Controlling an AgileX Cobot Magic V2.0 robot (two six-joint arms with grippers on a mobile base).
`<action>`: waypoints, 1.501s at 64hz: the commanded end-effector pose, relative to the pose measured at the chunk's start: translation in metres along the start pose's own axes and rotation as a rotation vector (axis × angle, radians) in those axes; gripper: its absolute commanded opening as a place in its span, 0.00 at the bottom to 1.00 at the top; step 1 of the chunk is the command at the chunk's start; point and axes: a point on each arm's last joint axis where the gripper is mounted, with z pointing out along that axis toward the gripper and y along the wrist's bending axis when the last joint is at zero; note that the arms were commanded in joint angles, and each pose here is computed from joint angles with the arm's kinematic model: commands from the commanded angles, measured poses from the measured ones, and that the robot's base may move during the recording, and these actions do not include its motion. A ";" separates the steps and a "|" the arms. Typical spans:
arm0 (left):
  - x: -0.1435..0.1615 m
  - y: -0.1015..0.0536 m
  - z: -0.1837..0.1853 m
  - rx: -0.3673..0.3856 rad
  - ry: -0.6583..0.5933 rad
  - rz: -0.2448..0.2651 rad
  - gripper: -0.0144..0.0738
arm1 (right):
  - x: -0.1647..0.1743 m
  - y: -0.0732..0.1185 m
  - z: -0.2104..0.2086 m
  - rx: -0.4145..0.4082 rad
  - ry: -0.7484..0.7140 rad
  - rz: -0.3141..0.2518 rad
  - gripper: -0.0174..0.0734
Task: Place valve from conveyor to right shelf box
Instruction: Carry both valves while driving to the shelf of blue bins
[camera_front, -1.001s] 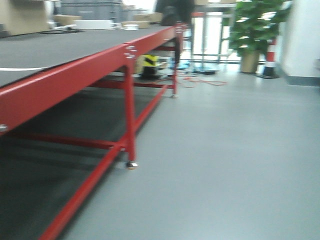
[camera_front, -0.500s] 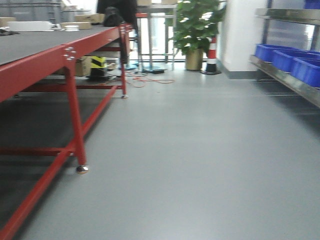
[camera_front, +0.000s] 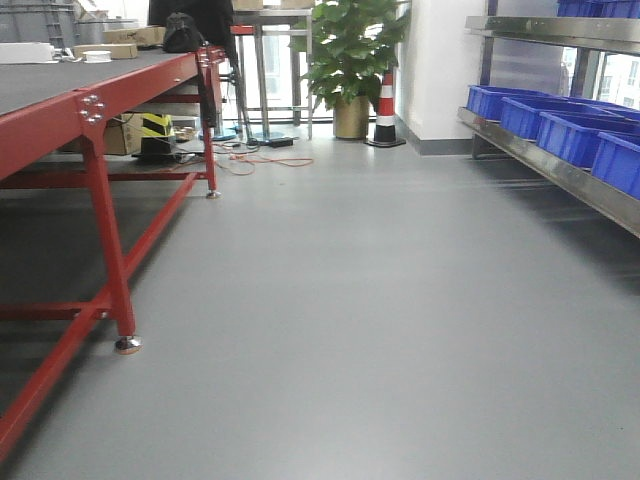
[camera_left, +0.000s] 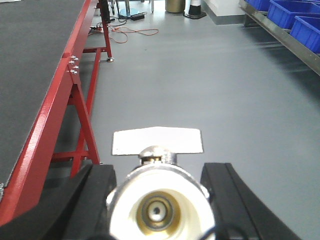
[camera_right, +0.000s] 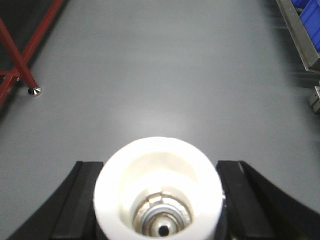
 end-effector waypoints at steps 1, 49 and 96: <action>-0.010 -0.001 -0.008 -0.002 -0.083 -0.006 0.04 | -0.010 0.000 -0.011 0.009 -0.098 -0.016 0.02; -0.010 -0.001 -0.008 -0.002 -0.083 -0.006 0.04 | -0.010 0.000 -0.011 0.009 -0.098 -0.016 0.02; -0.010 -0.001 -0.008 -0.002 -0.083 -0.006 0.04 | -0.010 0.000 -0.011 0.009 -0.098 -0.016 0.02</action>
